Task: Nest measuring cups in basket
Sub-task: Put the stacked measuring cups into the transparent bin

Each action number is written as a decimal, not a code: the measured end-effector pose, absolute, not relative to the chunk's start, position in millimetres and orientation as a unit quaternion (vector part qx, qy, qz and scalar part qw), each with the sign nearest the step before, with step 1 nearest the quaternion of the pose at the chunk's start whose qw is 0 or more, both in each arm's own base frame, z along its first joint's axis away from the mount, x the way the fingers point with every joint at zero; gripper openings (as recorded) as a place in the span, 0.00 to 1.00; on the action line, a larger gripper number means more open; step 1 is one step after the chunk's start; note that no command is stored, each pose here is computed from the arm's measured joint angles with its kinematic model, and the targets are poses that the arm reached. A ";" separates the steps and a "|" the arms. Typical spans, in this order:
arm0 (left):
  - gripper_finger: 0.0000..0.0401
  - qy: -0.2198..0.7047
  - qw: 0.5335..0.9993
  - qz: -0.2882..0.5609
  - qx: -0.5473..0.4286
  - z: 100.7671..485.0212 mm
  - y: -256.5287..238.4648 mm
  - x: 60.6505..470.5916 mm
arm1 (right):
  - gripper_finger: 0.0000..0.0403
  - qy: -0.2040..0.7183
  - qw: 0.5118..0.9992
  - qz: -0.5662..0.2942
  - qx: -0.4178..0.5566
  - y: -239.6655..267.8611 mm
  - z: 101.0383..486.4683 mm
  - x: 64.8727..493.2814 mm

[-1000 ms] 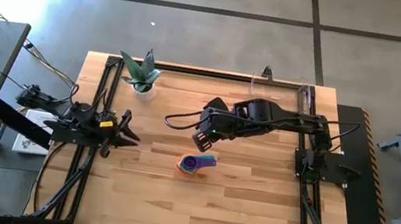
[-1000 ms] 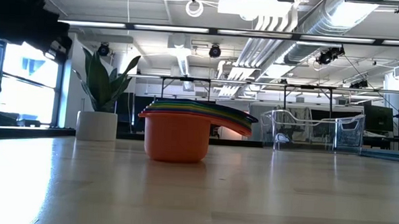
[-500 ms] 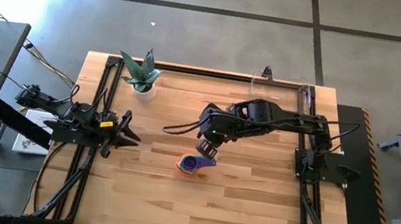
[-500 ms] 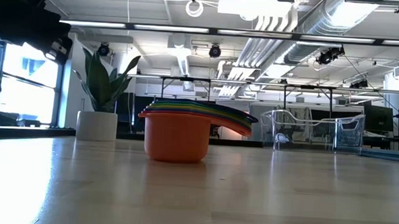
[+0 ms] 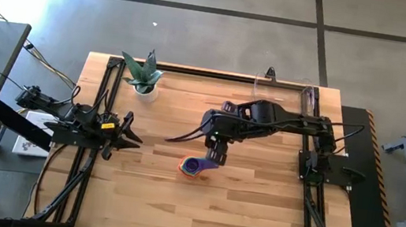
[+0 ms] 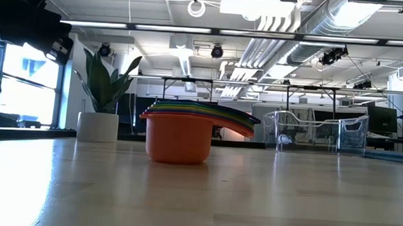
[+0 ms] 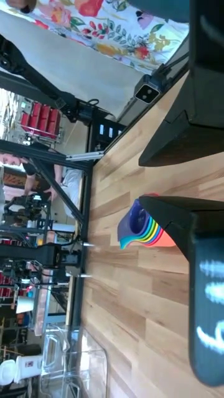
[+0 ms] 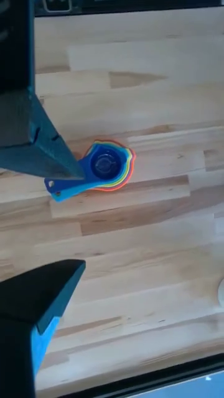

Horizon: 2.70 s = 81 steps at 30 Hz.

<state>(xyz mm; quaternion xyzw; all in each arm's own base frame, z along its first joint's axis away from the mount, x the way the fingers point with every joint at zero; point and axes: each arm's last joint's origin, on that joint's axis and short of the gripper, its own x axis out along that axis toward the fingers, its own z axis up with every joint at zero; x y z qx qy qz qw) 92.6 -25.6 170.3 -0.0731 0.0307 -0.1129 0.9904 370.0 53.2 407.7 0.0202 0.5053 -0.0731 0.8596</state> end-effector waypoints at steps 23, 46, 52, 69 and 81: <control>0.19 0.030 0.990 -0.113 -0.073 170.4 -25.7 92.6 | 0.60 0.608 0.788 0.024 -0.098 55.7 355.4 375.2; 0.19 0.030 0.990 -0.113 -0.073 170.6 -25.7 92.5 | 0.76 0.553 0.822 0.094 -0.100 50.3 267.5 366.1; 0.19 0.030 0.990 -0.113 -0.073 170.6 -25.7 92.5 | 0.76 0.514 0.847 0.096 -0.096 52.0 250.8 374.5; 0.19 0.030 0.990 -0.113 -0.073 170.6 -25.7 92.5 | 0.76 0.530 0.839 0.092 -0.081 54.5 217.8 390.7; 0.19 0.030 0.990 -0.114 -0.073 170.6 -25.7 92.5 | 0.76 0.538 0.833 0.106 -0.074 61.8 198.8 398.5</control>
